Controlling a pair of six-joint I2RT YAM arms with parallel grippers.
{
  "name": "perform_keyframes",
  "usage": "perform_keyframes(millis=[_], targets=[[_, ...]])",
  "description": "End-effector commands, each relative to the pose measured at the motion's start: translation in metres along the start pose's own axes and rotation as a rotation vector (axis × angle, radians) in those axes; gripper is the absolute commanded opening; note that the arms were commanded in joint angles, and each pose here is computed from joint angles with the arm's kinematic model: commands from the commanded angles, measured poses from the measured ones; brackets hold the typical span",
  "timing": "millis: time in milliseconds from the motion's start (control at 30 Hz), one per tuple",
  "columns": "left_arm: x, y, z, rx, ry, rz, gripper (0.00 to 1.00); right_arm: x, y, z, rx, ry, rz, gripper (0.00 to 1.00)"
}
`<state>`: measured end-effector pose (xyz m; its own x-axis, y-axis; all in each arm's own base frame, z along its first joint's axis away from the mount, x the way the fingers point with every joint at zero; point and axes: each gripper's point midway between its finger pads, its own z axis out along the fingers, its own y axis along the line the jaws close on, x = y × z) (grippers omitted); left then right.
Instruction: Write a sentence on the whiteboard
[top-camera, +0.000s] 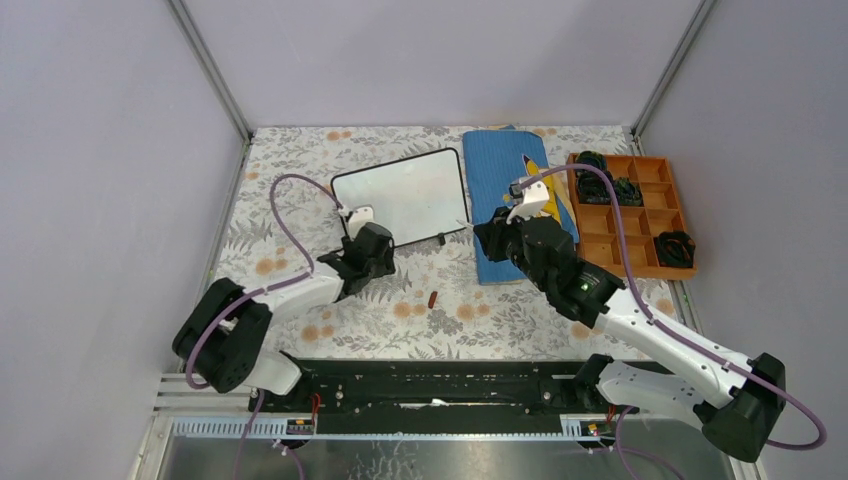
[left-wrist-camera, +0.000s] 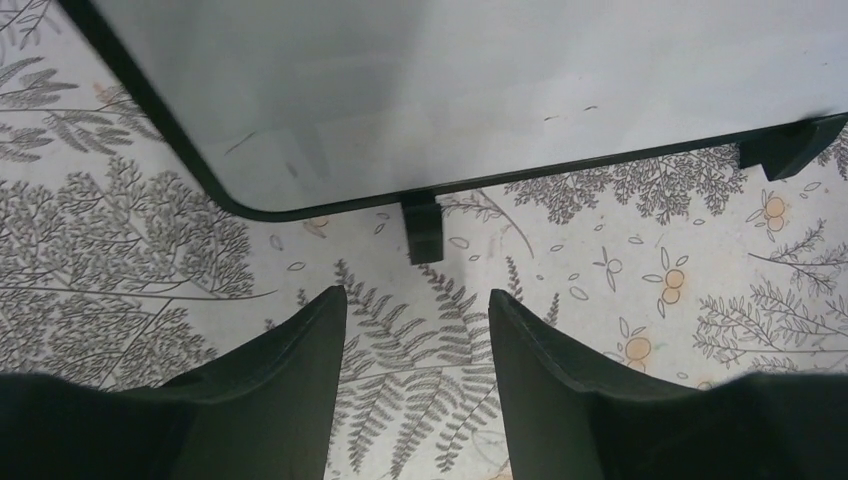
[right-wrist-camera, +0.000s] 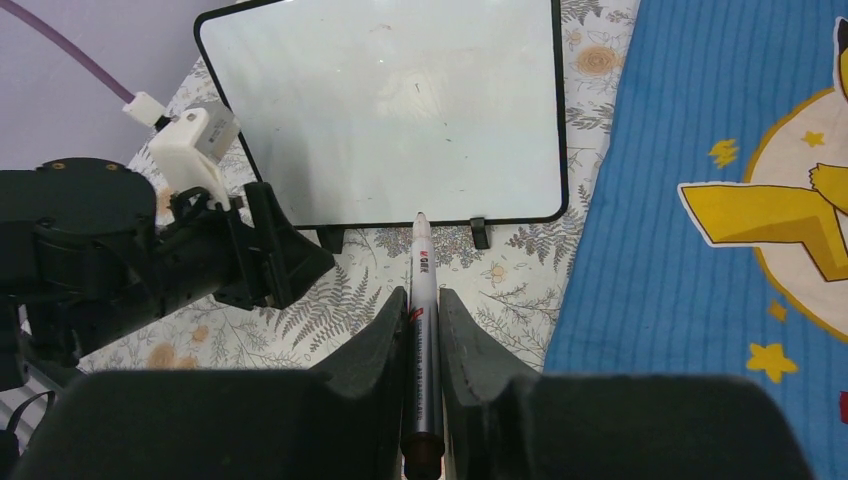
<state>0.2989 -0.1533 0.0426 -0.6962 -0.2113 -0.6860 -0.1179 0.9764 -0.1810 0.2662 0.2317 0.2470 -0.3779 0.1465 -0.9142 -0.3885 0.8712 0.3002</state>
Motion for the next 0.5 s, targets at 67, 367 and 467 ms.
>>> perform_keyframes(millis=[67,367,467], targets=[[-0.026,-0.016,0.016,-0.050,-0.103,-0.018,0.57,-0.012,0.001,-0.006,0.001,-0.036,-0.006,0.00],[-0.017,-0.011,0.035,-0.122,-0.086,-0.018,0.48,-0.014,-0.002,-0.009,0.013,-0.040,-0.017,0.00],[-0.017,-0.014,0.038,-0.120,-0.084,-0.014,0.43,-0.013,-0.002,-0.008,0.013,-0.038,-0.017,0.00]])
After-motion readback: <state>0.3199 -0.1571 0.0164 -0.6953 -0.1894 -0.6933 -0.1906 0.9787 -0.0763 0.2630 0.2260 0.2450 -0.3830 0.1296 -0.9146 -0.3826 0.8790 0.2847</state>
